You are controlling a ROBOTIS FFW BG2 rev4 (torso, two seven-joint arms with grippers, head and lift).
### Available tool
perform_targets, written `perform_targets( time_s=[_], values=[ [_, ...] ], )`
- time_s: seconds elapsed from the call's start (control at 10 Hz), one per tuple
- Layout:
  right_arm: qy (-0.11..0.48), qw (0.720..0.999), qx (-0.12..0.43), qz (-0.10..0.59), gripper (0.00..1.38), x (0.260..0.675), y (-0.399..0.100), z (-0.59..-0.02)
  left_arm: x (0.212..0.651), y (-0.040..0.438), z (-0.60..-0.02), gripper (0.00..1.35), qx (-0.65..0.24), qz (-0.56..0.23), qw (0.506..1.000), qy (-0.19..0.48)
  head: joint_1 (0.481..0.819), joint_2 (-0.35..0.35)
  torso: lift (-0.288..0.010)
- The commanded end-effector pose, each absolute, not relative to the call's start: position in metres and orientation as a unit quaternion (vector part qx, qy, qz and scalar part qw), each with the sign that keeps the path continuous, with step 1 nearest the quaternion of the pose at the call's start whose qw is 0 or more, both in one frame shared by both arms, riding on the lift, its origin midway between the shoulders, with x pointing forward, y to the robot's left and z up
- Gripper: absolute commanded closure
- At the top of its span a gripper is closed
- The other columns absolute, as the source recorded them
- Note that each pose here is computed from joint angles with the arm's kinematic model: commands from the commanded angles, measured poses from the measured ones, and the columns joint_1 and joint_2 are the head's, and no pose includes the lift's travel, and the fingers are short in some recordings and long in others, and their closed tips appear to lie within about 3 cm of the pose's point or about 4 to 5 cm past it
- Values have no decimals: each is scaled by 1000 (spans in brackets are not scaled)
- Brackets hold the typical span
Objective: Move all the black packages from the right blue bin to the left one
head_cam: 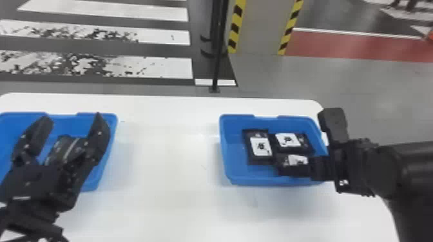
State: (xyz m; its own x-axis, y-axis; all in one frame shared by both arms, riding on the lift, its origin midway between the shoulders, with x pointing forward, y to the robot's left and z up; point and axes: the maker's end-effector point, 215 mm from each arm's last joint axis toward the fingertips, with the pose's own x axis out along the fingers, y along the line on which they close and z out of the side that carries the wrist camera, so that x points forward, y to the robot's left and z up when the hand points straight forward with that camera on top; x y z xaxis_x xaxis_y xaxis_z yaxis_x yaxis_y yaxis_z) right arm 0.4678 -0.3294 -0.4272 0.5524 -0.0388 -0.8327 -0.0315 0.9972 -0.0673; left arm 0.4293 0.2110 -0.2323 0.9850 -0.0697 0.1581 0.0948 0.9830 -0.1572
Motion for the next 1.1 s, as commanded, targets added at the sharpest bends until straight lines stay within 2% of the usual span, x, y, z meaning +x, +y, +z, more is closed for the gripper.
perform_targets(
  time_s=[0.0,0.2,0.3,0.4,0.5,0.7,1.0],
  values=[
    [477,878,-33,4,834,468,-325,-429,429,212,-232,282,-83,-41,993,-77,695,-148,-181],
    [485,874,-26,11,1090,465,-322,-436,429,212,-234,282,-83,-40,993,-75,695,-143,-181],
    [499,866,-13,24,1170,459,-315,-448,429,213,-233,282,-82,-40,993,-76,695,-141,-181],
    [498,867,-8,26,1193,459,-314,-453,429,213,-232,282,-83,-39,993,-78,695,-135,-181],
    [480,877,-8,26,1262,466,-314,-450,429,213,-232,282,-83,-39,993,-79,695,-129,-181],
    [437,899,4,34,1265,471,-309,-433,427,214,-227,282,-84,-38,992,-87,695,-126,-181],
    [352,932,35,82,1265,491,-276,-384,423,217,-210,275,-84,-36,989,-118,695,-103,-181]
  ],
)
